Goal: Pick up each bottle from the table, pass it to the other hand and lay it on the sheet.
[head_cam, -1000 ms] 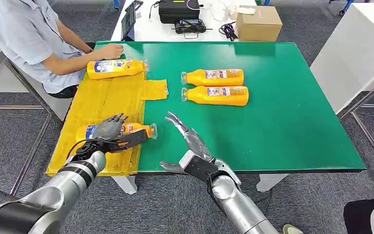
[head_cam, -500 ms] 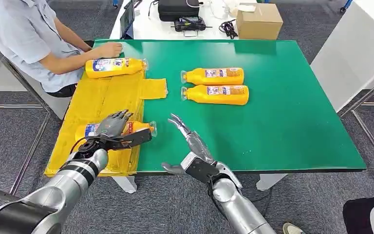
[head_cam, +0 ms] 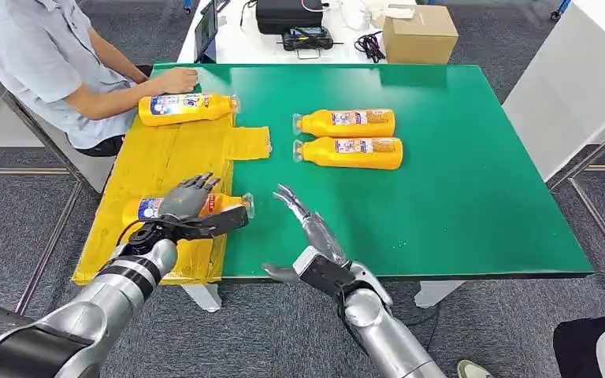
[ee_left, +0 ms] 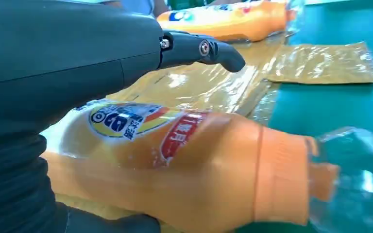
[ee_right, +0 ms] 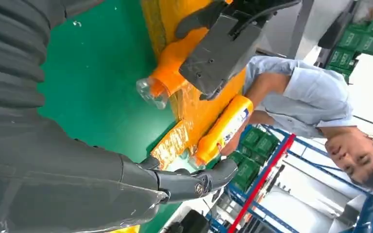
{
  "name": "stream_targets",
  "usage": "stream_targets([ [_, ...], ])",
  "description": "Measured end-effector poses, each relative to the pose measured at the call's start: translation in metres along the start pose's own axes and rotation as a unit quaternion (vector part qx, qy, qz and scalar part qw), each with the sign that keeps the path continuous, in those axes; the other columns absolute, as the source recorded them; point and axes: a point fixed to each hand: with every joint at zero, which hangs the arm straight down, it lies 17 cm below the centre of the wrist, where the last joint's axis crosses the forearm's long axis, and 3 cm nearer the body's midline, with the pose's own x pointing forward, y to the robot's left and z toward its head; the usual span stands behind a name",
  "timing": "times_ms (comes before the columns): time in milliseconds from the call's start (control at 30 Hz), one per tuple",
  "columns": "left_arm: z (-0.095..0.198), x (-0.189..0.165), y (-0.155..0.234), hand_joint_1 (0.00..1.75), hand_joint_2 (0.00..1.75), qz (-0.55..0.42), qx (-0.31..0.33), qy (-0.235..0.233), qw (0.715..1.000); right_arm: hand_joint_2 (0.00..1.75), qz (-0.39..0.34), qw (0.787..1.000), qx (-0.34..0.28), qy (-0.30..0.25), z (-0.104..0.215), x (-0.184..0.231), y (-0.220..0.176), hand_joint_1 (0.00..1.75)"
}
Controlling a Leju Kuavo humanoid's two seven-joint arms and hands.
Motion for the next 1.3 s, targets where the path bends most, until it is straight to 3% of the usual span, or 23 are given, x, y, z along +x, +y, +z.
stream_targets([
  [867, 0.012, 0.033, 0.008, 0.0, 1.75, -0.017, 0.015, -0.069, 0.997, 1.75, -0.006, 1.0, -0.007, 0.016, 0.014, -0.008, 0.004, 0.0],
  [1300, 0.026, 0.051, 0.03, 0.0, 1.75, -0.029, 0.064, -0.096, 0.993, 1.75, -0.006, 1.0, -0.014, 0.019, 0.018, -0.009, 0.002, 0.0],
])
